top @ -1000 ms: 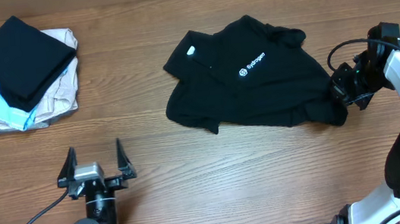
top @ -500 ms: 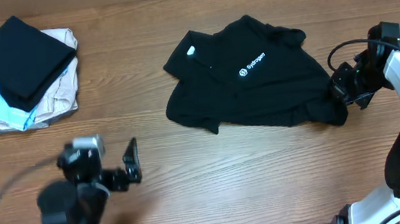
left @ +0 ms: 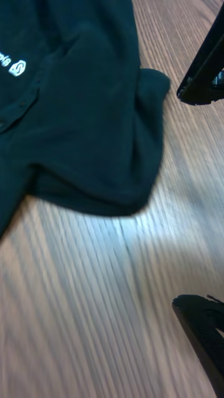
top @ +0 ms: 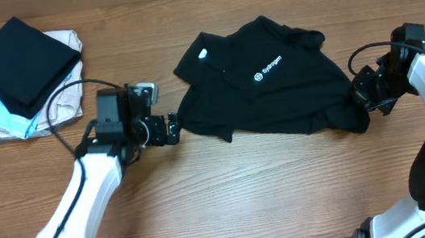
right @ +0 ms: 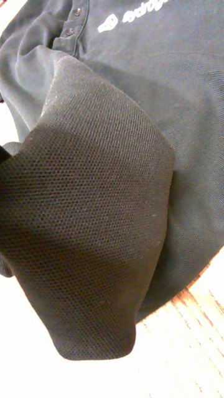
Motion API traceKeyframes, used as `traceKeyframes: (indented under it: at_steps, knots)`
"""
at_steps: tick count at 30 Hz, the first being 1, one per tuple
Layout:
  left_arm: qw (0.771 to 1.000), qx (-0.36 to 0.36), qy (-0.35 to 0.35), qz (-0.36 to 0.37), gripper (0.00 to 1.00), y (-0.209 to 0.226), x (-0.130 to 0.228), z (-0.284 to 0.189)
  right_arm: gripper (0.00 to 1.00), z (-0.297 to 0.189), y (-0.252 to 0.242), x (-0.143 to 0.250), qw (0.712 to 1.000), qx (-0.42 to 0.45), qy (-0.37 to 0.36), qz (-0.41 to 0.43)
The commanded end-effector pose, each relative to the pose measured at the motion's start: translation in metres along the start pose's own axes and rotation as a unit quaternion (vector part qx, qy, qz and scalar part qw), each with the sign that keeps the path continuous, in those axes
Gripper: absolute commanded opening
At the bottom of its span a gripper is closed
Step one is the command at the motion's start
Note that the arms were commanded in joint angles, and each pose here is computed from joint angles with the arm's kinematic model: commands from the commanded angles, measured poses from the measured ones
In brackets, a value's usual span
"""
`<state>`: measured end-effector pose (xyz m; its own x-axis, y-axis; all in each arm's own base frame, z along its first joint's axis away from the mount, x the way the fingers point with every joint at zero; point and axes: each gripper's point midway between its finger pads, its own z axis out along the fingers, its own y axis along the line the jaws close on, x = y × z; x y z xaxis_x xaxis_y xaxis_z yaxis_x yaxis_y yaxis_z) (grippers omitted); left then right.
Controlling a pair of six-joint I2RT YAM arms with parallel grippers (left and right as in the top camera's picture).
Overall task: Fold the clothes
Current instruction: 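Reach the left gripper to the shirt's left edge and grasp it, then pull the shirt taut between both grippers, stretching it sideways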
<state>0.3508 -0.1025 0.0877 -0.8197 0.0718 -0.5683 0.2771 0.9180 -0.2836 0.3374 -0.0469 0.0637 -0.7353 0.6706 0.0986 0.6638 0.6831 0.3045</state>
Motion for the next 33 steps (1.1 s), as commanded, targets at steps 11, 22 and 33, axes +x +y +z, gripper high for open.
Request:
traceKeyframes:
  at_steps: [11,22,33]
  knots:
    - [0.998,0.012,0.037,0.058,0.64,0.0,0.015,0.063,0.1,0.001,-0.002,-0.003,1.0,0.005,-0.006,-0.002]
    - [0.995,-0.049,0.044,0.075,0.71,0.018,0.023,0.087,0.11,0.001,-0.001,-0.004,1.0,0.004,-0.008,-0.003]
    - [0.994,-0.049,0.078,0.065,0.04,0.025,0.045,0.104,0.13,0.001,-0.001,-0.004,1.0,0.004,-0.008,-0.003]
